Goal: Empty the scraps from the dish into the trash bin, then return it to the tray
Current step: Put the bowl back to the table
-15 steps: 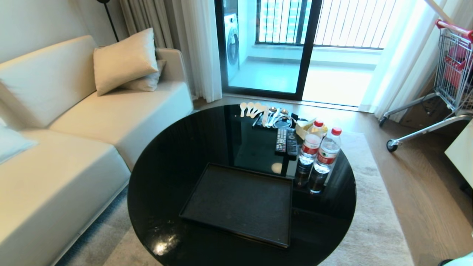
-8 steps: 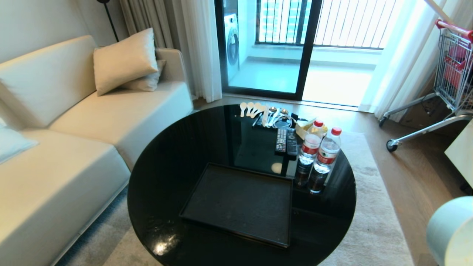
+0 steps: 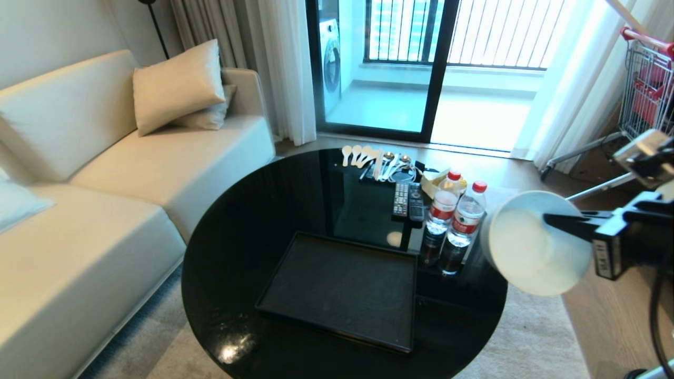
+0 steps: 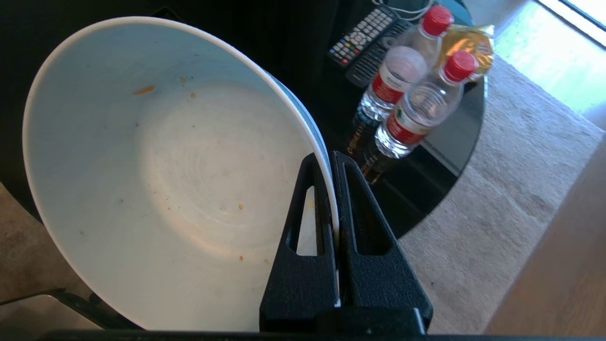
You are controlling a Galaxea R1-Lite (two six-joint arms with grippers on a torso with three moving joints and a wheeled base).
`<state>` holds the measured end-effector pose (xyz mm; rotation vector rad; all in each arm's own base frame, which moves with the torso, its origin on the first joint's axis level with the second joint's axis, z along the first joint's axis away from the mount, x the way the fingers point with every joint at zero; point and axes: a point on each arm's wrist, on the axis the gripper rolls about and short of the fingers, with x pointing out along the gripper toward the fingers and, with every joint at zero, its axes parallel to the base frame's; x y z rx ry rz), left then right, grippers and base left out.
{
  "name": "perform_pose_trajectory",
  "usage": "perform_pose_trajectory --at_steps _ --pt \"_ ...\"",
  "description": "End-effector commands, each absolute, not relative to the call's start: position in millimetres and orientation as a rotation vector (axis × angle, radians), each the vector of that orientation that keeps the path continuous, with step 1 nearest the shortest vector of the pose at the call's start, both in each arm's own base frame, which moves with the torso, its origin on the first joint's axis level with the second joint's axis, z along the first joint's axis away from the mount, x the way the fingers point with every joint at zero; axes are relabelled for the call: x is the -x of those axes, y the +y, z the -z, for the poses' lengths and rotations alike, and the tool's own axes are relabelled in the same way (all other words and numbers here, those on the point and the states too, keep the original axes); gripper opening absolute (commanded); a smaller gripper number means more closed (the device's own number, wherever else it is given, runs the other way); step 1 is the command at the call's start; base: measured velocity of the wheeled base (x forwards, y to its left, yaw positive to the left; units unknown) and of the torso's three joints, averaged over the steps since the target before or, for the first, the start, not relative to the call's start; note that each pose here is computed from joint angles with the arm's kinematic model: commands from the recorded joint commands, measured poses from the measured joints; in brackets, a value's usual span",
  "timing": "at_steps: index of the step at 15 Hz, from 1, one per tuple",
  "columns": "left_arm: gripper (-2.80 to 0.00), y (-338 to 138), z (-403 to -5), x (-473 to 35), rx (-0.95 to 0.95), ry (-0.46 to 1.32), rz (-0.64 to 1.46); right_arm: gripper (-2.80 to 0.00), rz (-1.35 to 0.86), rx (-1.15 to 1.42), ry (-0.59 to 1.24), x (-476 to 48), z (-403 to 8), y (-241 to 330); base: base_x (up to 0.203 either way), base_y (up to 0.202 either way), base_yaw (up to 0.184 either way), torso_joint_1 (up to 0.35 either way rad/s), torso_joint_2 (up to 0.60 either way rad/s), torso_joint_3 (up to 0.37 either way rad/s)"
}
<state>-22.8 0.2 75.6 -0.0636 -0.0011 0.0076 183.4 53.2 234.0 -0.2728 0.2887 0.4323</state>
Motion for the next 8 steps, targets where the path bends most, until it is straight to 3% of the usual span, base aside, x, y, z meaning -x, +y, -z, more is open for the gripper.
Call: perform_pose_trajectory --at_steps 1,8 --pt "-2.80 0 -76 23 0.064 -0.002 -0.008 -2.80 -0.506 0.305 0.419 -235 -203 96 0.000 0.000 0.000 0.000 0.00 0.000" --pt "-2.80 0 -76 23 0.064 -0.002 -0.008 -2.80 -0.365 0.080 0.683 -282 -134 223 0.000 0.000 0.000 0.000 0.00 0.000"
